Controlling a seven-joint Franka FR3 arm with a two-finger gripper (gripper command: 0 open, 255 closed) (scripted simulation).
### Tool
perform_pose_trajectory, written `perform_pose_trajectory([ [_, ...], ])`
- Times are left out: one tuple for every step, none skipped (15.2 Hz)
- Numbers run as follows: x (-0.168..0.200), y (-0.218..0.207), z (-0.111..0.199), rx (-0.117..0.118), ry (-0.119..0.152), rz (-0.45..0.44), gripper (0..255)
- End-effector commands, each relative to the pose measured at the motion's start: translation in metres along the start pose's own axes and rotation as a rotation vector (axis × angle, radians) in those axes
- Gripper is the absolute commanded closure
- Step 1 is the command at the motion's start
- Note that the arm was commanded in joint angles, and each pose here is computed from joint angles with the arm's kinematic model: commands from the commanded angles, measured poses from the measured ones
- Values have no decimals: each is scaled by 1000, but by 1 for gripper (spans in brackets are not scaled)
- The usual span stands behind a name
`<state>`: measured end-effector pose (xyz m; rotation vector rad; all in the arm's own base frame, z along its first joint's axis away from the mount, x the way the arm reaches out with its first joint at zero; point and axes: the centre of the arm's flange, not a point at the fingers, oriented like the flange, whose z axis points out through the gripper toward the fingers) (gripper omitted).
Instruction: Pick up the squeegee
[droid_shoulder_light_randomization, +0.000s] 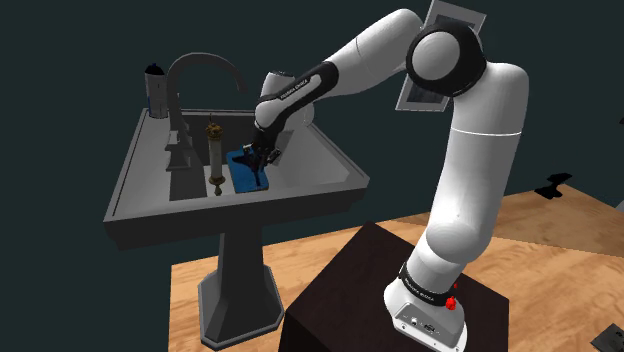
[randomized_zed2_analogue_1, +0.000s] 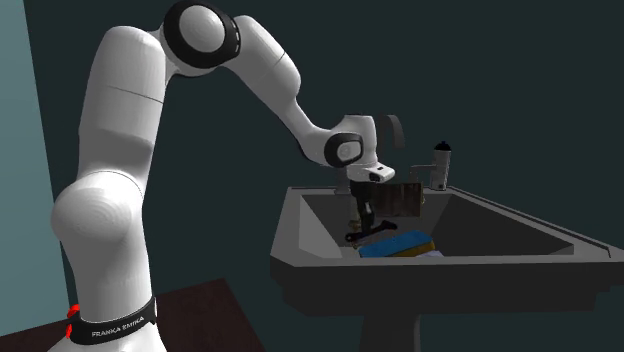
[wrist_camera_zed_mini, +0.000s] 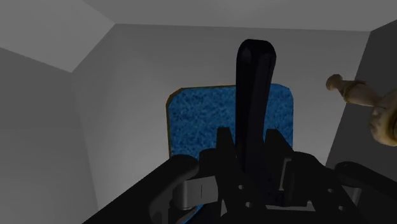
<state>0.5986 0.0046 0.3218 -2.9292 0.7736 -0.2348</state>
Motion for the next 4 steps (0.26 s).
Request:
perform_pose_trajectory([
  [2, -1, -10, 0, 0, 0, 255],
  [2, -2, -15, 0, 0, 0, 255],
  [3, -2, -16, 0, 0, 0, 255],
  [3, -2, -16, 0, 0, 0, 255],
])
